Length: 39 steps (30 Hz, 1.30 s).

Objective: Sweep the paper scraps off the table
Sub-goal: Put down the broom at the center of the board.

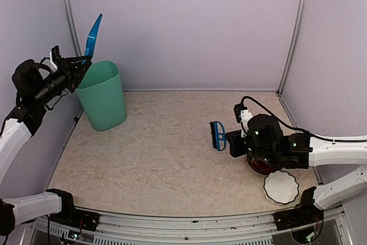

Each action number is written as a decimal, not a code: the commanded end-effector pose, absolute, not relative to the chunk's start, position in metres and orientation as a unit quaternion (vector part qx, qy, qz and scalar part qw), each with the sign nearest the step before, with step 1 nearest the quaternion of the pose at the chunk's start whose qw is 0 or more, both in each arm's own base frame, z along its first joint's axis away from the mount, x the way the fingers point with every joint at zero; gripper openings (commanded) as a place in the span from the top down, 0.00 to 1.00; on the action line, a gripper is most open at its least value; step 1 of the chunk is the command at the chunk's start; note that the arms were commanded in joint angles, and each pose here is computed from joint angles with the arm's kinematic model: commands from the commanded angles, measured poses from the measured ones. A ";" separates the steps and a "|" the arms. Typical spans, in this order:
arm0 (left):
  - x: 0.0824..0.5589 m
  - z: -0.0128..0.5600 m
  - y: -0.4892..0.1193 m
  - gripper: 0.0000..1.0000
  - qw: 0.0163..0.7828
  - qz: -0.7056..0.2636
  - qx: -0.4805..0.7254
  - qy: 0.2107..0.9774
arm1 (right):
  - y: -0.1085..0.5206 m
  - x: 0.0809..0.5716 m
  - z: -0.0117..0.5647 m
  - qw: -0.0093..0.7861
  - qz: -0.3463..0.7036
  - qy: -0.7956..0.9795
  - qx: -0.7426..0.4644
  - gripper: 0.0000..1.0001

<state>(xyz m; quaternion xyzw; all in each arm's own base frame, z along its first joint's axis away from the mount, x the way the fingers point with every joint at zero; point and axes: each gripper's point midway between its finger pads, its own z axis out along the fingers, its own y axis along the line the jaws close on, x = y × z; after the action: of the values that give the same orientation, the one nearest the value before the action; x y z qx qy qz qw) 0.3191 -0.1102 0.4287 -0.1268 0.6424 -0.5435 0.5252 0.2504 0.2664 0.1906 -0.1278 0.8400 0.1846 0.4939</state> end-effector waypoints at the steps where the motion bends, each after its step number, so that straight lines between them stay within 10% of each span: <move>1: 0.308 0.375 -0.109 1.00 0.516 -0.433 -0.120 0.729 | 0.273 0.249 0.229 0.540 0.251 0.793 -0.130 1.00; 22: 0.235 0.211 -0.187 1.00 0.376 -0.305 -0.082 0.871 | 0.276 0.239 0.189 0.469 0.414 0.780 -0.023 1.00; 39: 0.232 0.120 -0.249 1.00 0.303 -0.218 0.001 0.928 | 0.230 0.267 0.110 0.415 0.345 0.823 0.176 1.00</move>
<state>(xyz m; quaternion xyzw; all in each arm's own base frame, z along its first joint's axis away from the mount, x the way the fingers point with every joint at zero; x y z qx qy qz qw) 0.2274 -0.2372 0.1232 -0.0150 0.9301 -0.2216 0.2926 0.2579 0.2476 0.1237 0.1115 0.8274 0.3585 0.4176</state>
